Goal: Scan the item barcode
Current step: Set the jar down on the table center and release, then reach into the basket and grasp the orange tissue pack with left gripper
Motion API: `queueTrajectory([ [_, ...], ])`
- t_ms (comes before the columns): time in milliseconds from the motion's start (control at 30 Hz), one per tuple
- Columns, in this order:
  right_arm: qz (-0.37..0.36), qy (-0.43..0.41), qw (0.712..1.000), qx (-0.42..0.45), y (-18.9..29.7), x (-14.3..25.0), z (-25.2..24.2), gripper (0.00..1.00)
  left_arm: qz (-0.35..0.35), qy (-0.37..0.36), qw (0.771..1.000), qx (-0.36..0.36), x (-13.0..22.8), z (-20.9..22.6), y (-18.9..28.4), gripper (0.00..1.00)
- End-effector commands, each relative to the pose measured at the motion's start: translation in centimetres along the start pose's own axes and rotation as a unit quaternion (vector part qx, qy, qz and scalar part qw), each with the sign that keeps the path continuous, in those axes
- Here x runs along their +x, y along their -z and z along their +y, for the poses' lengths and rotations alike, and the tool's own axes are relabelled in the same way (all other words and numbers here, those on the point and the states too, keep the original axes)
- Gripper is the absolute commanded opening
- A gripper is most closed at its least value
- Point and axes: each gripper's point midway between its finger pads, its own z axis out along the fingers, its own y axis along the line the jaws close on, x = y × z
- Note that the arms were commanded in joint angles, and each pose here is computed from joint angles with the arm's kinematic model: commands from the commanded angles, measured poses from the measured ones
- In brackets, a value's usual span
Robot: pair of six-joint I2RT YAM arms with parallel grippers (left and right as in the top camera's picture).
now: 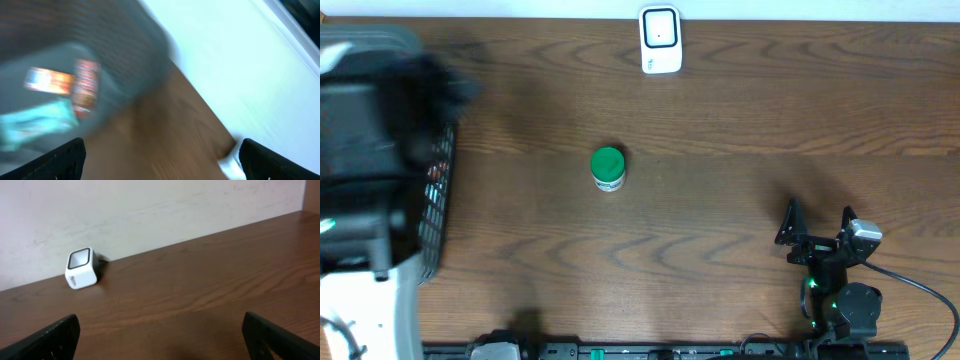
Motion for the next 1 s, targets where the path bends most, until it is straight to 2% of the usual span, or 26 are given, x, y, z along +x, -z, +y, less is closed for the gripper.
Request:
queueTrajectory([
  [0,0.001,0.004,1.000,-0.005,0.0,0.1,0.2,0.99,-0.001,0.027,0.998,-0.053,-3.0,5.4,-1.6,0.98],
  [167,0.001,0.004,1.000,-0.005,0.0,0.1,0.2,0.99,0.036,0.099,0.985,-0.136,-3.8,12.7,-5.0,0.98],
  [300,0.001,0.004,1.000,-0.005,0.0,0.1,0.2,0.99,0.087,0.101,0.972,-0.194,-2.5,17.3,-9.2,0.98],
  [567,0.001,0.004,1.000,-0.005,0.0,0.1,0.2,0.99,0.192,-0.014,0.957,-0.216,0.4,21.3,-17.4,0.99],
  [633,0.001,0.004,1.000,-0.005,0.0,0.1,0.2,0.99,0.213,-0.042,0.952,-0.215,1.2,22.2,-19.2,0.97],
  [967,0.001,0.004,1.000,-0.005,0.0,0.1,0.2,0.99,0.256,-0.116,0.938,-0.204,3.5,24.8,-25.1,0.98],
])
